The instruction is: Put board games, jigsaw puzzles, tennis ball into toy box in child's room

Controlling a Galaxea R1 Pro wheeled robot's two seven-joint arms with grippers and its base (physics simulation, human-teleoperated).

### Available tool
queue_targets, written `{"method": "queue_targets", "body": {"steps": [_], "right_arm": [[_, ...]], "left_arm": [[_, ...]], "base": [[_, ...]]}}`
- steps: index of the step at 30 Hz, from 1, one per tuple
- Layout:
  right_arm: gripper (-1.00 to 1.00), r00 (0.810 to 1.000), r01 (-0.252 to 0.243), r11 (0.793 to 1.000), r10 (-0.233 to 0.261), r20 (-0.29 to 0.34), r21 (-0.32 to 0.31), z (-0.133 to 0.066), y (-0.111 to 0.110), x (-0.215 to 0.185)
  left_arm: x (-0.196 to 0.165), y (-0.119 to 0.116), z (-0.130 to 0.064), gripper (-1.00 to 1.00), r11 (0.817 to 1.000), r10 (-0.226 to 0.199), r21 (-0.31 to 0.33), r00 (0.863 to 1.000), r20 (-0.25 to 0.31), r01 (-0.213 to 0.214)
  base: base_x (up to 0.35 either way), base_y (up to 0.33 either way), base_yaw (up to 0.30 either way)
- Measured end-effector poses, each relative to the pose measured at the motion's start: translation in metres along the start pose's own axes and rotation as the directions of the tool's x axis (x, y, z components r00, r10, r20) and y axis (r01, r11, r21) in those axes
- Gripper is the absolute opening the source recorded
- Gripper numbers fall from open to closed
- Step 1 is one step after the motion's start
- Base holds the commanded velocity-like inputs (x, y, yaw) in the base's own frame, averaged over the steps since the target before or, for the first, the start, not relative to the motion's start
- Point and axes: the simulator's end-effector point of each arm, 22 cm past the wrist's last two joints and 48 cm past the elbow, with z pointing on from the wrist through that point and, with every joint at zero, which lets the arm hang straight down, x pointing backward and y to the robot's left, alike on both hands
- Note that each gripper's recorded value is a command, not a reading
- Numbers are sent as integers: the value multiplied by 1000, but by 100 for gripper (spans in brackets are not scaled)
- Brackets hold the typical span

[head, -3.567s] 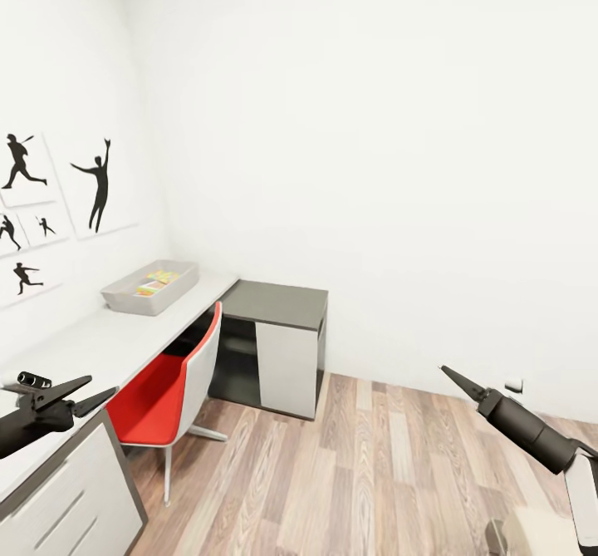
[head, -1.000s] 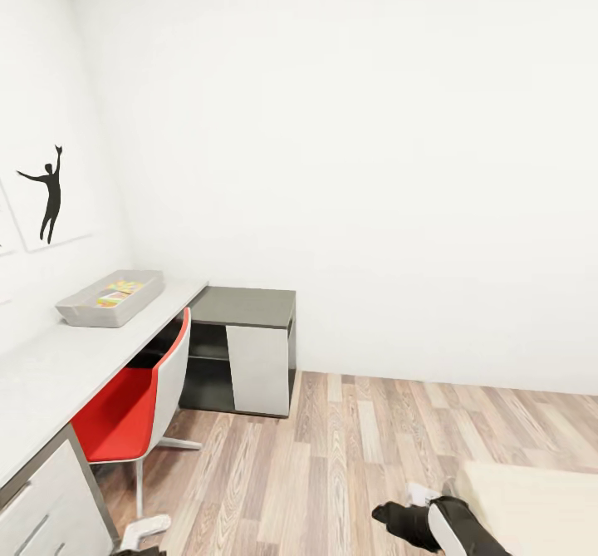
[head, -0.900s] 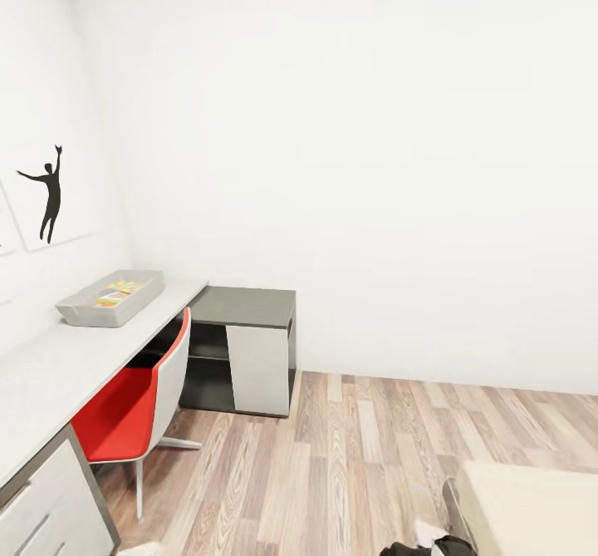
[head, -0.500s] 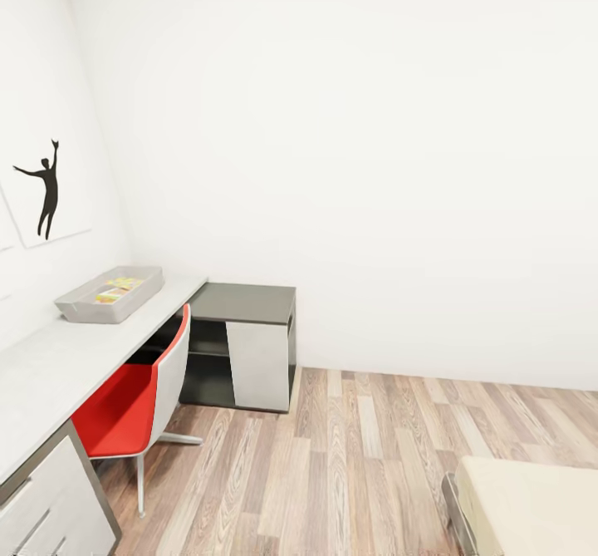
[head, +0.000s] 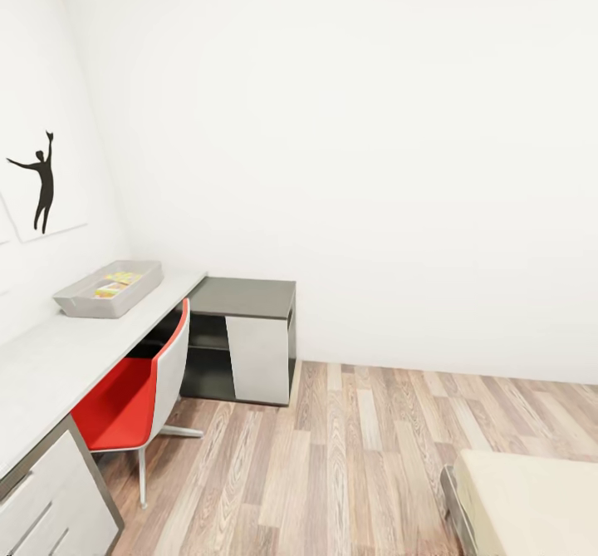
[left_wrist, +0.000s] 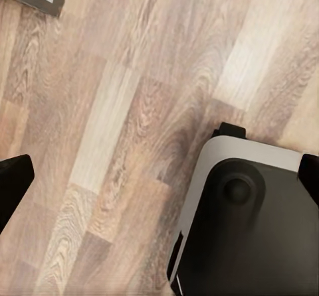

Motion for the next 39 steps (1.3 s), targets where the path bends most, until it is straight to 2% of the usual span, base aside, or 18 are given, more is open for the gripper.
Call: {"method": "queue_targets", "body": {"steps": [6, 8, 15, 22, 30, 36, 39], "right_arm": [[100, 1000, 12, 1000, -12, 7, 14, 0, -8, 19], [100, 999, 15, 1000, -15, 29, 19, 0, -11, 21], [100, 999, 17, 1000, -18, 29, 26, -2, -16, 49], [100, 998, 20, 999, -22, 56, 37, -5, -20, 67], [100, 998, 10, 994, -16, 62, 107, -7, -36, 70], [100, 998, -7, 980, -6, 63, 197, -11, -58, 71], [100, 998, -8, 962, -10, 64, 274, -15, -83, 70]], "left_arm": [[9, 1, 1, 100, 1000, 17, -1, 1000, -14, -17], [12, 1, 1, 100, 999, 46, -1, 999, -15, -46], [26, 4, 1, 100, 991, 133, 2, 991, -23, -133], [53, 10, -1, 100, 986, 164, 1, 986, -28, -164], [58, 12, -2, 100, 988, 157, -1, 987, -26, -157], [54, 19, -1, 100, 987, 161, -16, 987, -19, -162], [52, 22, 0, 100, 987, 161, -21, 987, -15, -161]], "base": [[0, 0, 0], [0, 0, 0], [0, 0, 0], [0, 0, 0], [0, 0, 0], [0, 0, 0], [0, 0, 0]]}}
